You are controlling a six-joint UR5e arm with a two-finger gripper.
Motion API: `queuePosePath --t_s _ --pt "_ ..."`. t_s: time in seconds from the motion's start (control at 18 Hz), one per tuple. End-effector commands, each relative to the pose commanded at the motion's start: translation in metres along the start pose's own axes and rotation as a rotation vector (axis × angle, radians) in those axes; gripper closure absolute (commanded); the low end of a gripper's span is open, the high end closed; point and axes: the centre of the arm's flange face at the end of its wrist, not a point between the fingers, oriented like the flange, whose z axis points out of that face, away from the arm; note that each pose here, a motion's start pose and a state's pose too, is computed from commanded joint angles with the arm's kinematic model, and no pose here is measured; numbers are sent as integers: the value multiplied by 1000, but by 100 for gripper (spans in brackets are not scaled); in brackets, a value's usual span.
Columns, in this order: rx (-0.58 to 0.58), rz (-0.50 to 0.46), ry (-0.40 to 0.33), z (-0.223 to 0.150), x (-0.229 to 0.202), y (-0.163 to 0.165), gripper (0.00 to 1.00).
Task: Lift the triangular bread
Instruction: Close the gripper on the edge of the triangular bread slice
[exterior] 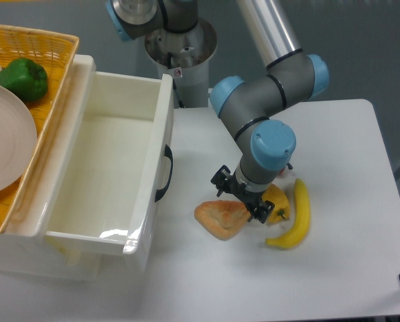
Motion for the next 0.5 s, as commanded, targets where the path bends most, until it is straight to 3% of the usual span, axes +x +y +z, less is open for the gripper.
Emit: queuePosePath --t_s 0.5 --pt "-11 -11 33 23 1 4 0"
